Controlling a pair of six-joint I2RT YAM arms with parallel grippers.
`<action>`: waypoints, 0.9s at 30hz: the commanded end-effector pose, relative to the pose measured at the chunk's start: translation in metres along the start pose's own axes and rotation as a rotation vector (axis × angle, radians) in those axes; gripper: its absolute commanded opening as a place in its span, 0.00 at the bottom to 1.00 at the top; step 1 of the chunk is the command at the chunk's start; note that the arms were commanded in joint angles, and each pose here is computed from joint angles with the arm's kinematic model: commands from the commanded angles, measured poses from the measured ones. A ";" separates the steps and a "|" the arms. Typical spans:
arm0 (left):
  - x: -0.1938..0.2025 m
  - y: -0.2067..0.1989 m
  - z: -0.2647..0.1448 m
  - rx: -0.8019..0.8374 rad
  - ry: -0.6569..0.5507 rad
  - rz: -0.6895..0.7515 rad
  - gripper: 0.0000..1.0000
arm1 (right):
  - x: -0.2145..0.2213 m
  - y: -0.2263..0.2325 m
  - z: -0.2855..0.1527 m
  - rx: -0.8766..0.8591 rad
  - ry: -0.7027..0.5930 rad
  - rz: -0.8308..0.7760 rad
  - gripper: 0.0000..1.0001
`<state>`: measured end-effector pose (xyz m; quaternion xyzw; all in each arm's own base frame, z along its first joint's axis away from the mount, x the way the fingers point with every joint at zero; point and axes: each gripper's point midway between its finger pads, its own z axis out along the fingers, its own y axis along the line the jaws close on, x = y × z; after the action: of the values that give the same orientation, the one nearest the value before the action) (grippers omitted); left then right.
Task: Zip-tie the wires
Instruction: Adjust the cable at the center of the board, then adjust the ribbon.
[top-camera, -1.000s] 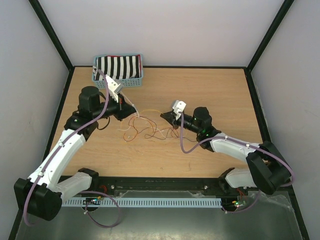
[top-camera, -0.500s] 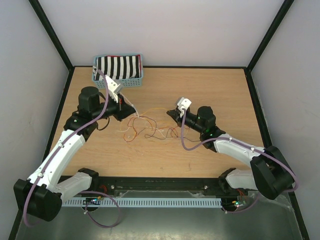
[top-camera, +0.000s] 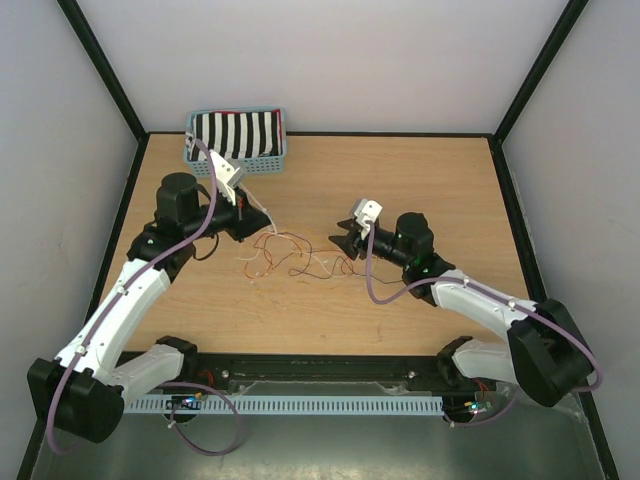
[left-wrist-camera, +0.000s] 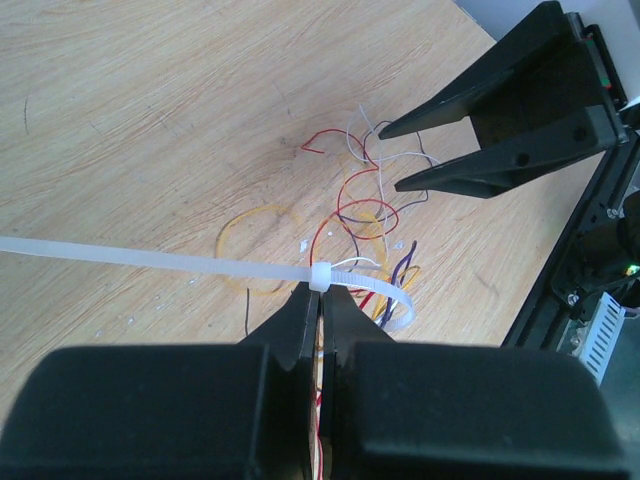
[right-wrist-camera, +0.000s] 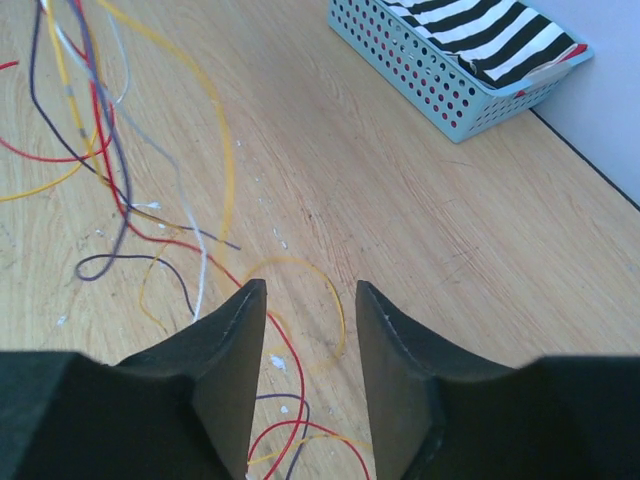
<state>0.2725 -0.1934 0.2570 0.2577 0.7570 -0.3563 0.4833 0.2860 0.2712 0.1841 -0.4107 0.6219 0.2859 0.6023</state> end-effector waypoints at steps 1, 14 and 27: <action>-0.022 -0.002 -0.004 -0.002 -0.050 0.055 0.00 | -0.022 0.005 -0.006 -0.045 -0.008 -0.019 0.53; -0.020 -0.024 0.003 0.150 -0.079 0.114 0.00 | -0.099 0.025 -0.003 -0.165 -0.064 0.354 0.62; -0.002 -0.066 0.012 0.316 -0.095 0.336 0.00 | -0.130 0.029 0.031 -0.273 0.041 0.770 0.62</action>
<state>0.2386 -0.2369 0.2677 0.3909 0.6610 -0.4057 0.4956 0.2801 0.3289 0.2953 -0.2581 0.6905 0.5163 0.4359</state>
